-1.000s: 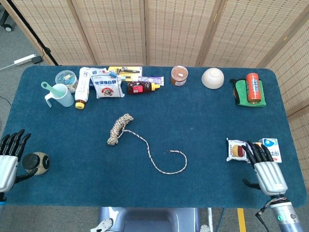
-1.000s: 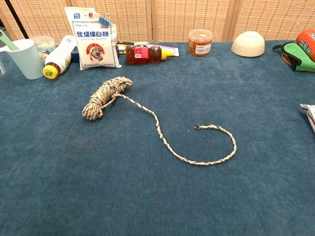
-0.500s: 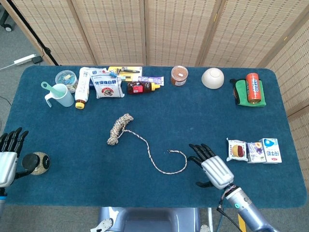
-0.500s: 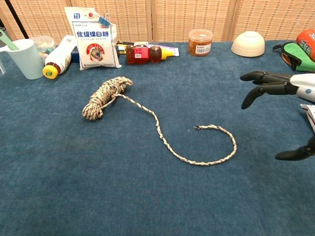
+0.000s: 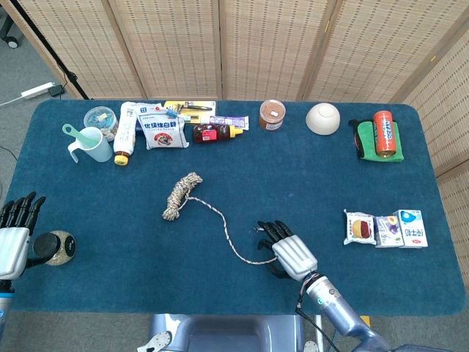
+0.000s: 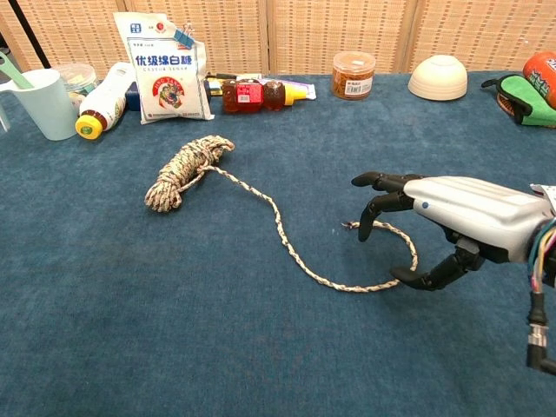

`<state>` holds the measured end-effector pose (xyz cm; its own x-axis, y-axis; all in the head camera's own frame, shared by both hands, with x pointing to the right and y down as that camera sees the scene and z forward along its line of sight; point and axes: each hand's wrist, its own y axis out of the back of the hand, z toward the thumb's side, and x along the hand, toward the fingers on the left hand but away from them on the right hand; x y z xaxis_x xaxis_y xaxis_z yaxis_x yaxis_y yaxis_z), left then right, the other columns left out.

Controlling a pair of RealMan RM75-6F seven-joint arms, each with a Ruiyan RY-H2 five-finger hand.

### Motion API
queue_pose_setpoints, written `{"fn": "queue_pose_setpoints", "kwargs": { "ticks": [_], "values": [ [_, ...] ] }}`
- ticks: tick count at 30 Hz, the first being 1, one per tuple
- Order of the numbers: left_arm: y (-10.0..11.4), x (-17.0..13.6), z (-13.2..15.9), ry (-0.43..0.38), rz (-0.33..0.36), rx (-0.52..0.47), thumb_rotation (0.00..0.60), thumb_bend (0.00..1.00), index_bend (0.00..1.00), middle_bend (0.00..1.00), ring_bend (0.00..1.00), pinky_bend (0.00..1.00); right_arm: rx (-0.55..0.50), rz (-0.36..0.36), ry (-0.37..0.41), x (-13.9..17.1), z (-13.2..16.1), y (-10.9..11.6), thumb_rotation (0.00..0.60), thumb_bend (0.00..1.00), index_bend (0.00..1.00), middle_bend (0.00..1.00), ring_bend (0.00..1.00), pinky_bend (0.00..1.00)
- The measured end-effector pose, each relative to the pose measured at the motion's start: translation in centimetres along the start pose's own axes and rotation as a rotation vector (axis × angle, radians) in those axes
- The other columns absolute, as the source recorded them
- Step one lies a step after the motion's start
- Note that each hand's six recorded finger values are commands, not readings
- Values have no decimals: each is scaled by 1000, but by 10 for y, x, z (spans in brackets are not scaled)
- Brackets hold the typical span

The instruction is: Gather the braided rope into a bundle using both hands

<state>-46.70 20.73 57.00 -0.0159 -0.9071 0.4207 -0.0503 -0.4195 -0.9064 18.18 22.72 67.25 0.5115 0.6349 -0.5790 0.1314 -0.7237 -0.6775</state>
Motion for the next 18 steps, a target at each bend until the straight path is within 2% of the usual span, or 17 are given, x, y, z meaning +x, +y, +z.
{"fn": "queue_pose_setpoints", "kwargs": {
  "ticks": [18],
  "values": [
    [0, 2, -3, 10, -8, -3, 600, 102, 0, 0, 0, 0, 5, 45, -10, -11, 0, -30, 600, 421, 378, 0, 0, 0]
  ]
}}
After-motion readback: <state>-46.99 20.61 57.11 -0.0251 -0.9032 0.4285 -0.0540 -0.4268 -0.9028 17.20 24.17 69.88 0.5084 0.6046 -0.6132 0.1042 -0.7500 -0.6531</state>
